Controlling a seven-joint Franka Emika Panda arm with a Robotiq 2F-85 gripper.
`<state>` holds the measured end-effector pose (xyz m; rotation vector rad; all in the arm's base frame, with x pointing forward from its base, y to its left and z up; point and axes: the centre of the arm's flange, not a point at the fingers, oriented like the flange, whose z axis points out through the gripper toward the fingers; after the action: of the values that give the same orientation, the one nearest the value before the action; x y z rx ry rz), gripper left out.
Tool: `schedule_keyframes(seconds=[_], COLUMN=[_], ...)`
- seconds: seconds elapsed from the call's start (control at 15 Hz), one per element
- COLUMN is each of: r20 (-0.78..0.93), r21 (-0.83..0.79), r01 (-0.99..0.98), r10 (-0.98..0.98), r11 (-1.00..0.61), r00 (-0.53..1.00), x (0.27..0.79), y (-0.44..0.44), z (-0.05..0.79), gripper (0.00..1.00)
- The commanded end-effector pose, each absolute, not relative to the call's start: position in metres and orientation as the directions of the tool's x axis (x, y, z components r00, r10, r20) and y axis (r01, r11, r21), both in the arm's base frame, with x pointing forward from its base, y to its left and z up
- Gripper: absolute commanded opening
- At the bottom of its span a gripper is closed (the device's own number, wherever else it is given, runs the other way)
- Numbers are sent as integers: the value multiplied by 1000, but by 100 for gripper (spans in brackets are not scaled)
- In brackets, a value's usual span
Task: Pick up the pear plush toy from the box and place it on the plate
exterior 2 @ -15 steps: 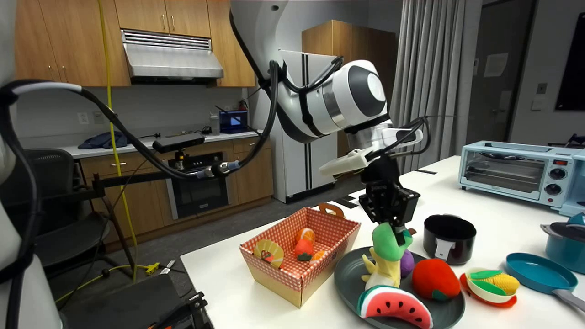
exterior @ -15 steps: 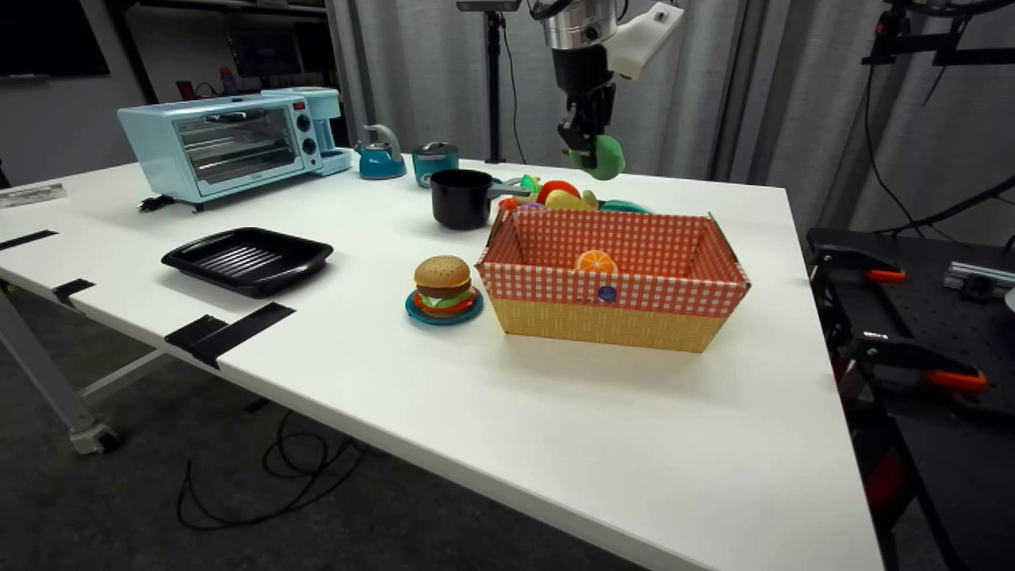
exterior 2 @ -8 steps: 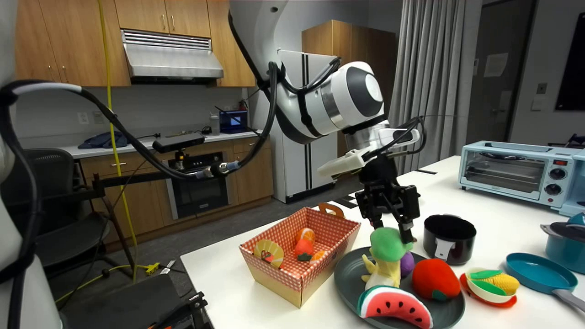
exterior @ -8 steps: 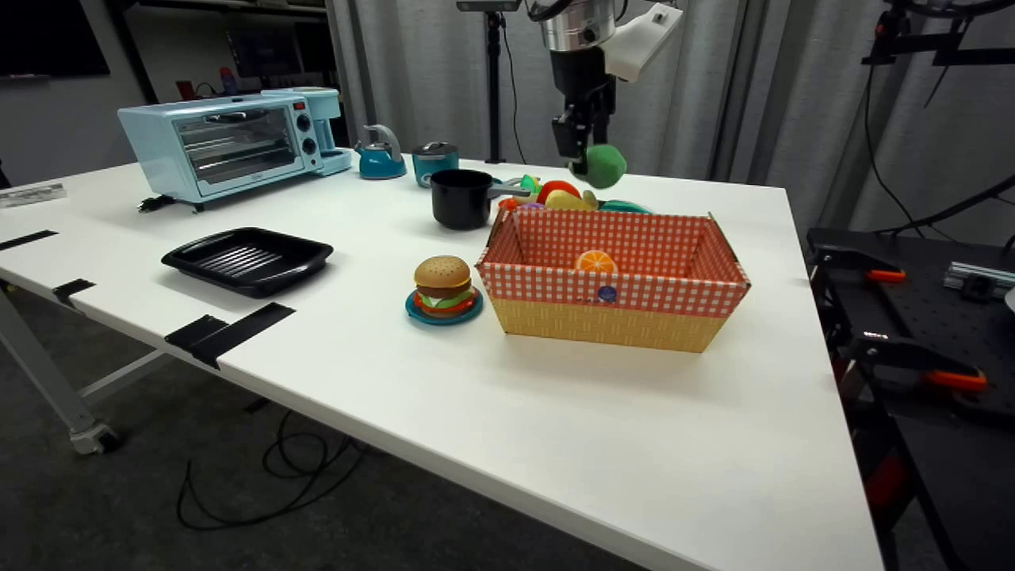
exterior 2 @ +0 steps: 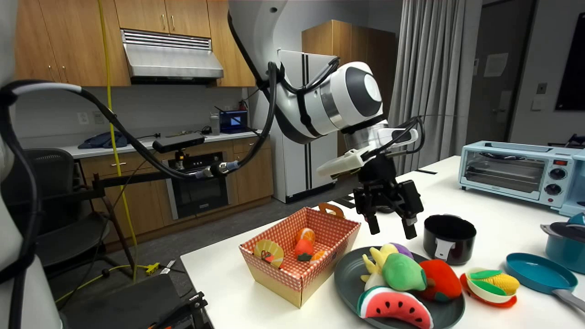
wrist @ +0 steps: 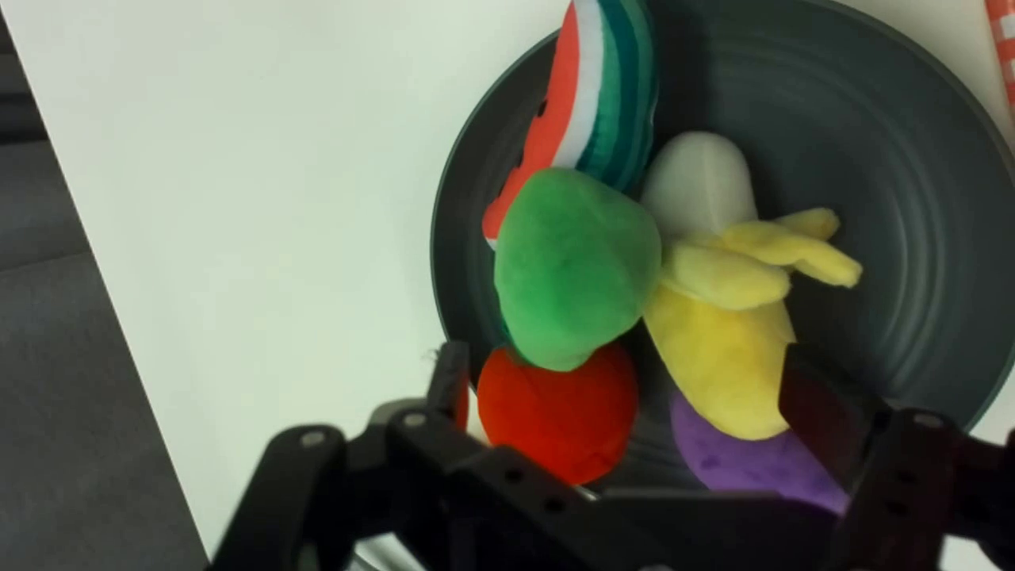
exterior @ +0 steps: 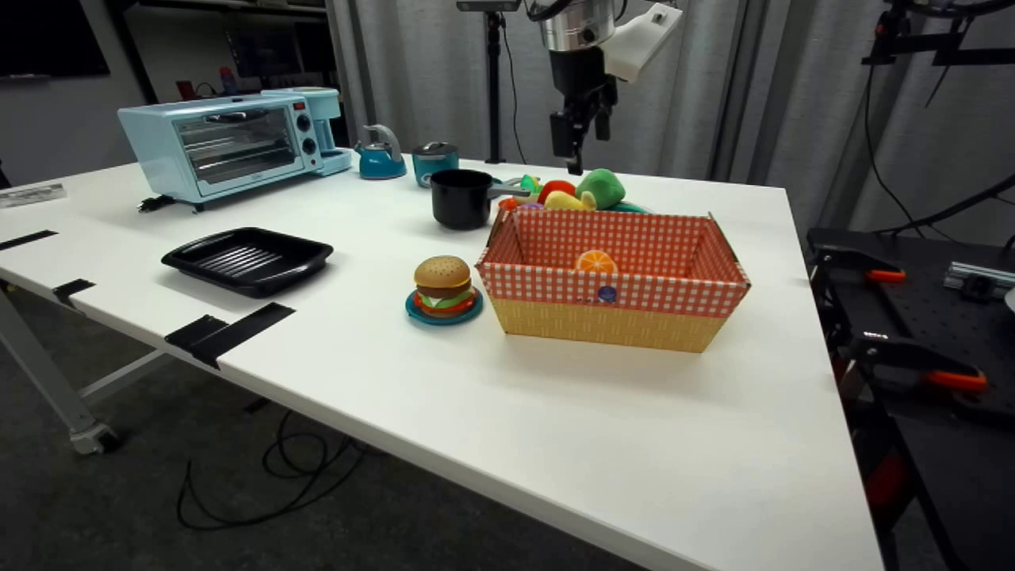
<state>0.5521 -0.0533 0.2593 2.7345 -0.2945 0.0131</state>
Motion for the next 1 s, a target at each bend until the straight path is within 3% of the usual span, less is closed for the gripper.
schedule_keyframes(seconds=[0.0, 0.93], r20=[80, 75], r21=[397, 385], r01=[-216, -202], r10=[-201, -188], r11=[-892, -901], r00=[976, 979], x=[553, 549], y=[-49, -37], z=[268, 272], gripper=[100, 100])
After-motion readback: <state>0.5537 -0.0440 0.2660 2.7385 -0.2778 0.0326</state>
